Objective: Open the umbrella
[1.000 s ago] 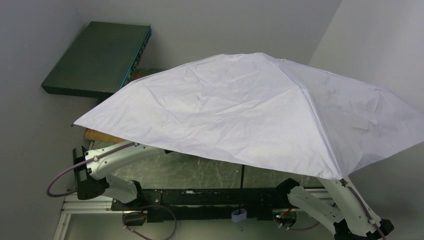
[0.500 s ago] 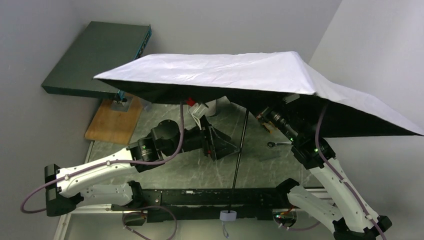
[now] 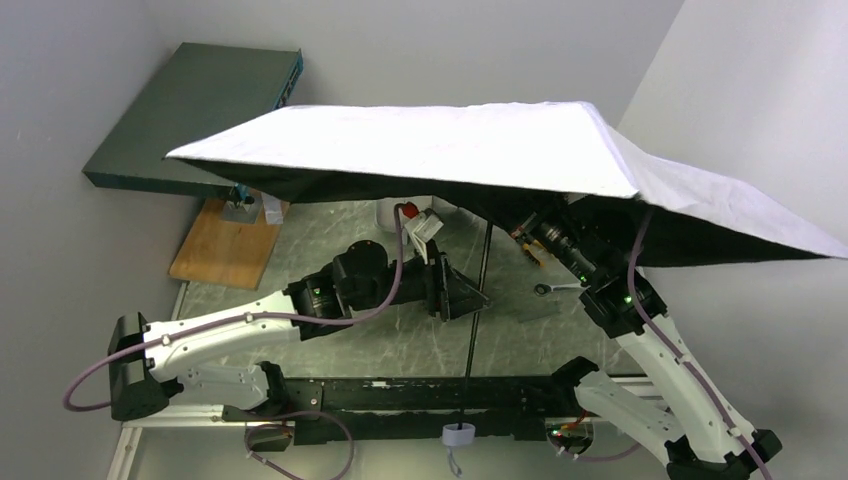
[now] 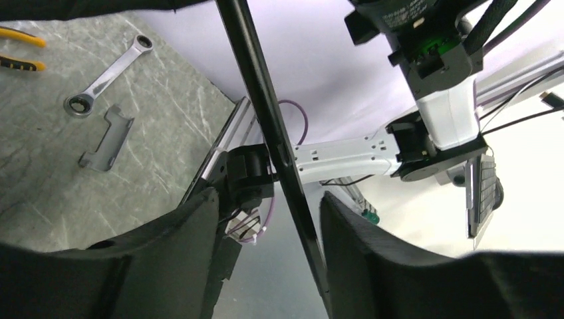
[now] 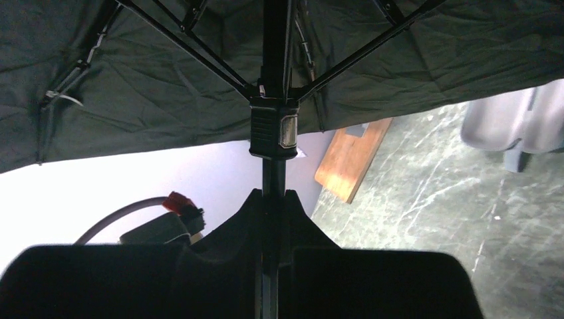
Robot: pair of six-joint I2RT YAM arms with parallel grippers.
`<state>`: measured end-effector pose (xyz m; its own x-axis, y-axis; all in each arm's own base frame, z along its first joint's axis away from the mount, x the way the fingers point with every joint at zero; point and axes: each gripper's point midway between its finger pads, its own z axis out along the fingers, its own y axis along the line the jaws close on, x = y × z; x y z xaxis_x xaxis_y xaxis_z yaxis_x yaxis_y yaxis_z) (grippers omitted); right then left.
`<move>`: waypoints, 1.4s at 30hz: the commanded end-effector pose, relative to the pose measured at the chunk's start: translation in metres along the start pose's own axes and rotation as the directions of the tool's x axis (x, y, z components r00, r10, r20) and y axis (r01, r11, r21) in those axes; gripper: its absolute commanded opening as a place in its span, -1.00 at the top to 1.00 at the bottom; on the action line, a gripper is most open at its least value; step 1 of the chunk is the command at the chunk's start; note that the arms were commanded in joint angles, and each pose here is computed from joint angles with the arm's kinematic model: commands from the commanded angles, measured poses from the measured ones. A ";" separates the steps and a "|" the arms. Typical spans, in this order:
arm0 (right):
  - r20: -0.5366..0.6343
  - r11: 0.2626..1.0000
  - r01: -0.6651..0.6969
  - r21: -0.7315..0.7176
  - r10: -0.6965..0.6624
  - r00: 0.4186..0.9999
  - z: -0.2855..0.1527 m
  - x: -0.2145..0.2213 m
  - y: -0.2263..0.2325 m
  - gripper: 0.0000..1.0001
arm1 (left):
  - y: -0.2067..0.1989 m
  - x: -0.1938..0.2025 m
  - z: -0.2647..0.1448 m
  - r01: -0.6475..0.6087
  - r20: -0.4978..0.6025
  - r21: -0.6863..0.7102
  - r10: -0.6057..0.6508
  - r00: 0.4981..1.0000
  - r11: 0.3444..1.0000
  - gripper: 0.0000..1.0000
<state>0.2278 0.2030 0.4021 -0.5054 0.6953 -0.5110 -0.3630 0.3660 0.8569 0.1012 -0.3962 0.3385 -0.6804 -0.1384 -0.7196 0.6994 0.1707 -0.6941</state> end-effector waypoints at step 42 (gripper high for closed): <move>0.061 0.982 0.081 -0.172 -0.071 0.996 0.000 -0.007 0.026 0.23 | -0.085 -0.037 -0.012 0.241 0.046 0.202 -0.255 0.966 0.949 1.00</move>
<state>0.2108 0.2112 0.4228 -0.4669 0.6620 -0.5863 -0.5448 0.3069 0.7804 0.0708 -0.3869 0.3799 -0.8484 -0.1539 -0.5065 0.5019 0.0705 -0.8620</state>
